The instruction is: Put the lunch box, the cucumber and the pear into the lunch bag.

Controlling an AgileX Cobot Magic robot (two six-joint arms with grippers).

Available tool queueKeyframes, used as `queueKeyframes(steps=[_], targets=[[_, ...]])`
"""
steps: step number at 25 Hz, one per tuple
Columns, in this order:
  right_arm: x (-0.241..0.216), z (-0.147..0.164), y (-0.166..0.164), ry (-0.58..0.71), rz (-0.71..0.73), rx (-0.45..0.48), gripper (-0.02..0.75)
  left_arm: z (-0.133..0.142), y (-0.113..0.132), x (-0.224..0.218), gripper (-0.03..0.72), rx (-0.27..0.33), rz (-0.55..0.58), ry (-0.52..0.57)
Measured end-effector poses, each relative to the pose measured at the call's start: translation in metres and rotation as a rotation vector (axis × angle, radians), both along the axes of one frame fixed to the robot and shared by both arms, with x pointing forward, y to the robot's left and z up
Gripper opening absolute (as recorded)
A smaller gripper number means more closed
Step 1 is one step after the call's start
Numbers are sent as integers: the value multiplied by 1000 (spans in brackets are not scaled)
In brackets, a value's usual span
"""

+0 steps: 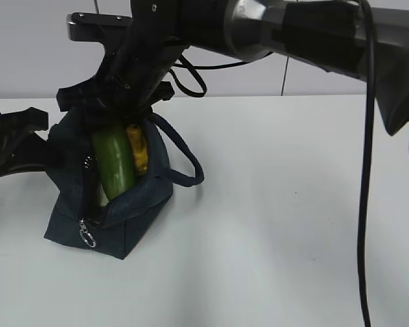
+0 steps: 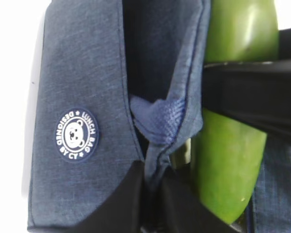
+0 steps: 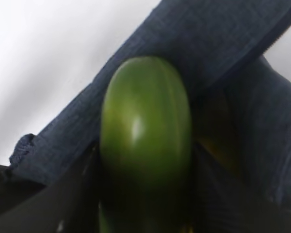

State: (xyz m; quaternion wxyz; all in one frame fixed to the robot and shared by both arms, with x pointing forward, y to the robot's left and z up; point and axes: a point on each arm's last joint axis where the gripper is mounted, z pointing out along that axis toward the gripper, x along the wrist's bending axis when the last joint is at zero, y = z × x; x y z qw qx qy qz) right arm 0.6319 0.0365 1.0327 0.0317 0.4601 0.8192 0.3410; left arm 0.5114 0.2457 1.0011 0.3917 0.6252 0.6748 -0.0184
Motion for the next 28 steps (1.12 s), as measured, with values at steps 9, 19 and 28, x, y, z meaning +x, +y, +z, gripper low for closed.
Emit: queueKeyframes(steps=[9,19,28], targets=[[-2,-2,-1,26,7,-19,433,0,0,0,1,5,-1,-1],[-13,43,-18,-75,15,-68,444,-1,3,1,1,52,1,-20],[-18,48,-26,-53,26,-150,445,-1,4,2,1,59,13,-29]])
